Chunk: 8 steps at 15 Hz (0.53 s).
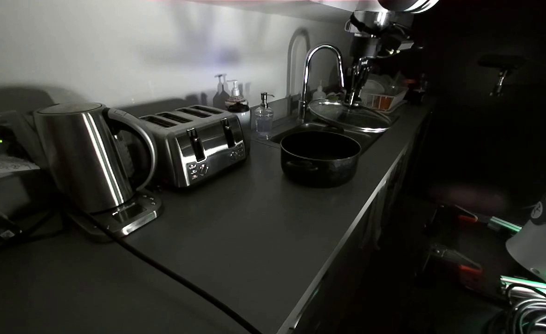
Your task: Put the glass lid on the black pot.
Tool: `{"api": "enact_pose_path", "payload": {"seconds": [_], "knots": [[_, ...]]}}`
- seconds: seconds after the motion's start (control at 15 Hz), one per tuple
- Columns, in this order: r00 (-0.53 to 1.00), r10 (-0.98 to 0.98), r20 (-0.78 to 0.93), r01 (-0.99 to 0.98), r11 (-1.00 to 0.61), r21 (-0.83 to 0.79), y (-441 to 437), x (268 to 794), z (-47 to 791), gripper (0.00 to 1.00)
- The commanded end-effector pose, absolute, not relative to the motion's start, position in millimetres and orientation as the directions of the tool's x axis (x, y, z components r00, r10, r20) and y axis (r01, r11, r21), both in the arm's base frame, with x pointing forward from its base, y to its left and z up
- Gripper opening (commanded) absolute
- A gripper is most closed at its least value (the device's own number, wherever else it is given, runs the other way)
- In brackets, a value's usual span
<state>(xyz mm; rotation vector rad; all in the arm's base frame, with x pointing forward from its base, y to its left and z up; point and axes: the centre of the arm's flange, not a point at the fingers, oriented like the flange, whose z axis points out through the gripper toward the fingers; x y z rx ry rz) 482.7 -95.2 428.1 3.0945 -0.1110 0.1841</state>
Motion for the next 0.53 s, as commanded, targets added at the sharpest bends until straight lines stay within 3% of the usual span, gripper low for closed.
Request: {"api": "enact_pose_path", "payload": {"seconds": [0.0, 0.47], "knots": [[0.996, -0.041, 0.075, -0.042, -0.999, 0.013, -86, 512, 434, 0.25], [1.0, -0.023, 0.012, -0.023, -0.999, 0.037, -70, 549, 409, 0.25]]}}
